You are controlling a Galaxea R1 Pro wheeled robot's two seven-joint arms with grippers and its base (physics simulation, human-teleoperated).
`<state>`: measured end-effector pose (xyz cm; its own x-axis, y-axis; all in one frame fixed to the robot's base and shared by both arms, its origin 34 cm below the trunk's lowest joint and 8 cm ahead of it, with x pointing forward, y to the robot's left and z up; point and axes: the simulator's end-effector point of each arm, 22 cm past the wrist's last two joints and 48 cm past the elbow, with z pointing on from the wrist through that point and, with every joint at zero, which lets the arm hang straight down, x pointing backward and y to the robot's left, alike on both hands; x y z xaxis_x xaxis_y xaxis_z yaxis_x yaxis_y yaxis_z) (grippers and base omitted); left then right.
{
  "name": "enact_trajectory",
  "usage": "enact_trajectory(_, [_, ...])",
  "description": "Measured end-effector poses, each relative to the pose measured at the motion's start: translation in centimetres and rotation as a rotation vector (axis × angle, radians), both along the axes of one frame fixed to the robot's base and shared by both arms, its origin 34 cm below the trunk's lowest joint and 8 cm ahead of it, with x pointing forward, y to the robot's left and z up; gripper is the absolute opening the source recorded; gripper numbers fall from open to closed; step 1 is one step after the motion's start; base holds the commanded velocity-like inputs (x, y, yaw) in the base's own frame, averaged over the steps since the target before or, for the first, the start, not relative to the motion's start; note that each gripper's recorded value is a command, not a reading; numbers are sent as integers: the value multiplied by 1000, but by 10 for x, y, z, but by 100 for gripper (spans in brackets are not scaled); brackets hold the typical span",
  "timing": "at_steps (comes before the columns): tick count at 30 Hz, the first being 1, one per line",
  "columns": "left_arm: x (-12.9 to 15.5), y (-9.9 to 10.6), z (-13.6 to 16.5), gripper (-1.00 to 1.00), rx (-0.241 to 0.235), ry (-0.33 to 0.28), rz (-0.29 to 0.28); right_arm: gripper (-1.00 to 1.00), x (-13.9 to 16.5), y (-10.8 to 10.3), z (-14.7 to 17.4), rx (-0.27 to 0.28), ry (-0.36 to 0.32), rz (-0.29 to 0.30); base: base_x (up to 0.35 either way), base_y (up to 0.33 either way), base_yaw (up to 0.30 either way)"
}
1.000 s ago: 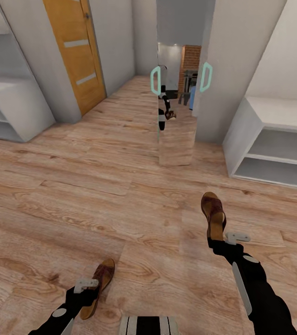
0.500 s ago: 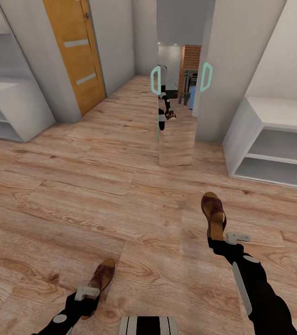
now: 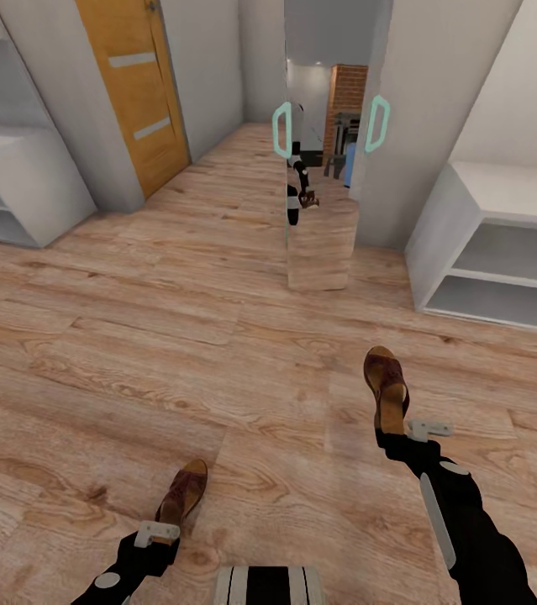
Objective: Pick up the two gym shoes and the two sandals from the corridor floor and place them onto the hallstand (shoe rack) in the corridor, making sure they are on the rack and not on the floor. Arrange them so the two gym shoes are next to each other and the two sandals are next to each other.
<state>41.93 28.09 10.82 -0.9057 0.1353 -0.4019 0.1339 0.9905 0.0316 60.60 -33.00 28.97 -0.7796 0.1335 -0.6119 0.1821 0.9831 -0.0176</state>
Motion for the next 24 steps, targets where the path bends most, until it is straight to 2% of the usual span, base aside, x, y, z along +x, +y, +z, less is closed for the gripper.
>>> enact_trajectory(8, [7,1,2,100,1,-25,-2,-100,0,0,-1,0,2,1,0,0,0])
enact_trajectory(14, [23,21,12,100,21,-103,-11,-100,0,0,-1,0,2,0,0,0,0])
enact_trajectory(19, [24,22,12,100,24,-109,-12,-100,0,0,-1,0,2,0,0,0,0])
enact_trajectory(24, [14,23,3,100,23,-85,-14,-100,-7,0,-16,0,29,-1,0,0,0])
